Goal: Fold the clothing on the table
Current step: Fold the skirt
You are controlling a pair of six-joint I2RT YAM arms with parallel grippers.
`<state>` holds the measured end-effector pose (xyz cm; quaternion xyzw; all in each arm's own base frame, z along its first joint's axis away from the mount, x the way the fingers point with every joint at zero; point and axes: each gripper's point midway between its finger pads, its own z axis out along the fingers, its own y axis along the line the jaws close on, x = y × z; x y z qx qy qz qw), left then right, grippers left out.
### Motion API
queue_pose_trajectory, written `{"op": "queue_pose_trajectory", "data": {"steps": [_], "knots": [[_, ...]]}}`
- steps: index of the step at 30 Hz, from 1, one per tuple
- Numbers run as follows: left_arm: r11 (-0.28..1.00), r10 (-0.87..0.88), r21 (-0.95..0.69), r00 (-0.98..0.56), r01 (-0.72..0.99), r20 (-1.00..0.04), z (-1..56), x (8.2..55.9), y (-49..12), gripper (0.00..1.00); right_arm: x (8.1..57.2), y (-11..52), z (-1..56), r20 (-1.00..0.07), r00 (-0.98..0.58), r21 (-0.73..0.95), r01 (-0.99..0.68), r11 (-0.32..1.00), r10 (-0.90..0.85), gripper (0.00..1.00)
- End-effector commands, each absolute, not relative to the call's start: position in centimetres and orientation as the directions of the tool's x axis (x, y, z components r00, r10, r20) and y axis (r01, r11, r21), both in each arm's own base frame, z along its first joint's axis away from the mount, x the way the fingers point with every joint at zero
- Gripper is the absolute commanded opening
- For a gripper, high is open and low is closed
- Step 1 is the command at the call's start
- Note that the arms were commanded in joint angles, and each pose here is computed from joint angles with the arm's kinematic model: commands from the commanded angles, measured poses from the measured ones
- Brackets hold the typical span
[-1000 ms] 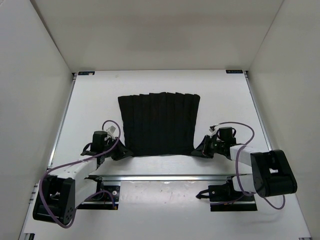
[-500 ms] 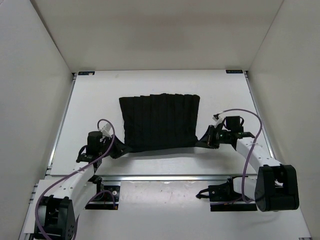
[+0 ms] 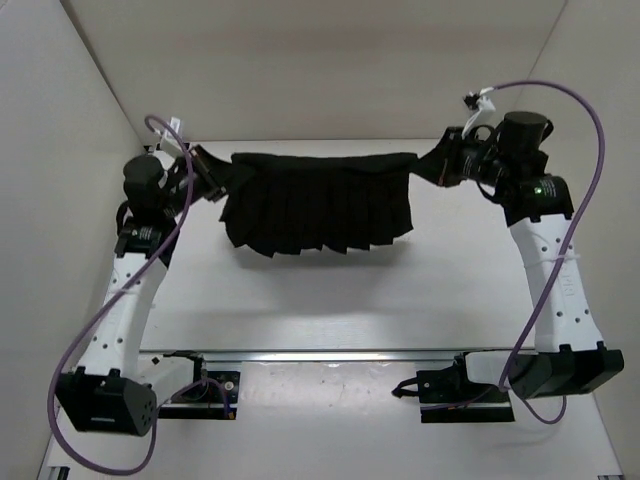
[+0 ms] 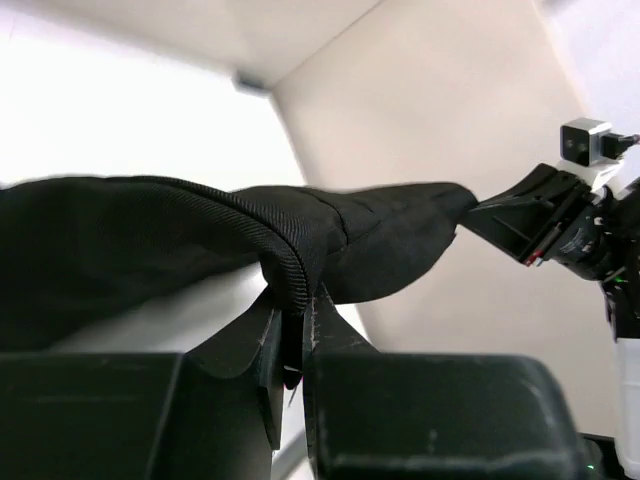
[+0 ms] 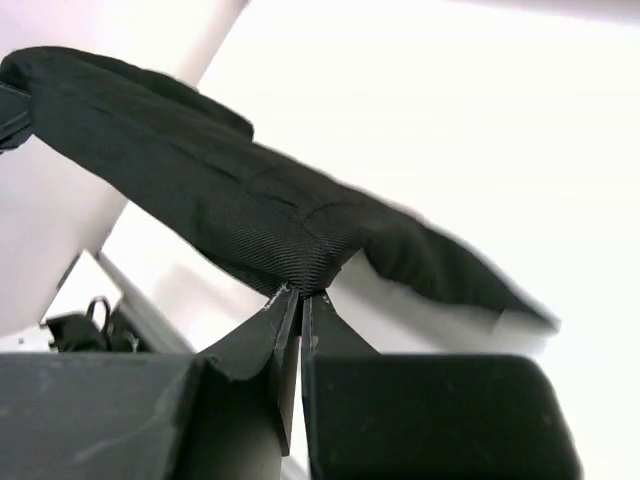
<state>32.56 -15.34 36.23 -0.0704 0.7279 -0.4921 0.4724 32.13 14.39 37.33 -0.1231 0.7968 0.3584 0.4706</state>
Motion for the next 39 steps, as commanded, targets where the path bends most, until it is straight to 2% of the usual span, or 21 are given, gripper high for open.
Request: {"op": "queue_pose_trajectory", "data": {"steps": [1, 3, 4, 8, 10, 13, 17, 21, 22, 23, 24, 25, 27, 29, 30, 32, 36, 38, 39], "knots": [[0.483, -0.567, -0.81, -0.585, 0.333, -0.579, 36.1, 36.6, -15.5, 0.0, 35.7, 14.2, 36.7, -0.825, -0.553, 0.45, -0.517, 0.729, 0.117, 0.0], [0.471, -0.564, -0.819, -0.602, 0.327, -0.565, 35.9, 39.0, -15.9, 0.0, 37.9, 14.7, 38.3, -0.839, -0.533, 0.438, -0.539, 0.72, 0.111, 0.0], [0.468, -0.557, -0.806, -0.587, 0.363, -0.588, 37.4, 39.7, -16.0, 0.0, 39.3, 15.0, 37.0, -0.813, -0.572, 0.46, -0.522, 0.718, 0.105, 0.0], [0.488, -0.539, -0.795, -0.591, 0.36, -0.599, 37.9, 43.9, -16.4, 0.0, 43.2, 16.2, 40.4, -0.874, -0.477, 0.386, -0.576, 0.721, 0.088, 0.0], [0.498, -0.531, -0.777, -0.574, 0.384, -0.624, 39.8, 45.5, -15.8, 0.0, 43.0, 16.7, 43.4, -0.916, -0.392, 0.328, -0.618, 0.714, 0.082, 0.0], [0.514, -0.53, -0.743, -0.522, 0.428, -0.668, 42.9, 45.6, -14.8, 0.0, 42.8, 15.5, 44.9, -0.941, -0.329, 0.278, -0.603, 0.747, 0.085, 0.0], [0.532, -0.526, -0.748, -0.537, 0.397, -0.659, 40.6, 44.7, -13.9, 0.0, 43.1, 13.6, 43.1, -0.919, -0.377, 0.332, -0.582, 0.743, 0.116, 0.0], [0.517, -0.512, -0.796, -0.632, 0.315, -0.582, 31.8, 40.9, -15.3, 0.0, 42.8, 13.9, 36.4, -0.862, -0.496, 0.392, -0.524, 0.756, 0.103, 0.0], [0.52, -0.522, -0.814, -0.659, 0.258, -0.542, 27.9, 39.4, -15.2, 0.0, 42.2, 14.5, 32.9, -0.823, -0.559, 0.43, -0.502, 0.75, 0.097, 0.0], [0.526, -0.517, -0.834, -0.716, 0.167, -0.469, 22.9, 37.7, -15.4, 0.0, 41.9, 14.4, 31.9, -0.818, -0.565, 0.434, -0.488, 0.757, 0.105, 0.0], [0.518, -0.521, -0.835, -0.706, 0.187, -0.48, 22.4, 37.1, -15.7, 0.0, 40.5, 14.5, 28.3, -0.768, -0.632, 0.472, -0.449, 0.758, 0.105, 0.01], [0.517, -0.516, -0.846, -0.74, 0.132, -0.431, 18.7, 35.3, -15.8, 0.0, 39.4, 14.3, 24.2, -0.703, -0.7, 0.522, -0.386, 0.761, 0.127, 0.0], [0.518, -0.511, -0.855, -0.8, 0.006, -0.315, 11.9, 31.4, -15.8, 0.0, 36.9, 14.3, 20.3, -0.626, -0.761, 0.587, -0.318, 0.744, 0.169, 0.0], [0.525, -0.49, -0.851, -0.825, -0.021, -0.281, 9.1, 29.0, -16.3, 0.0, 32.9, 13.9, 14.6, -0.488, -0.849, 0.637, -0.19, 0.747, 0.2, 0.0], [0.524, -0.477, -0.851, -0.836, -0.023, -0.271, 8.6, 28.2, -16.6, 0.0, 31.9, 13.7, 14.1, -0.485, -0.851, 0.632, -0.18, 0.754, 0.203, 0.0], [0.557, -0.474, -0.828, -0.843, -0.062, -0.255, 6.7, 25.6, -16.1, 0.0, 27.9, 13.4, 10.4, -0.374, -0.899, 0.64, -0.071, 0.765, 0.229, 0.0], [0.585, -0.484, -0.809, -0.828, -0.066, -0.283, 6.9, 23.1, -15.8, 0.0, 22.9, 12.7, 8.9, -0.292, -0.915, 0.644, 0.027, 0.764, 0.279, 0.0], [0.608, -0.484, -0.786, -0.835, -0.108, -0.26, 6.2, 21.1, -15.4, 0.0, 20.7, 13.0, 8.4, -0.251, -0.933, 0.64, 0.042, 0.768, 0.26, 0.0], [0.613, -0.494, -0.786, -0.818, -0.088, -0.294, 6.8, 20.9, -15.2, 0.0, 19.8, 13.1, 8.4, -0.236, -0.937, 0.634, 0.051, 0.771, 0.256, 0.0]]}}
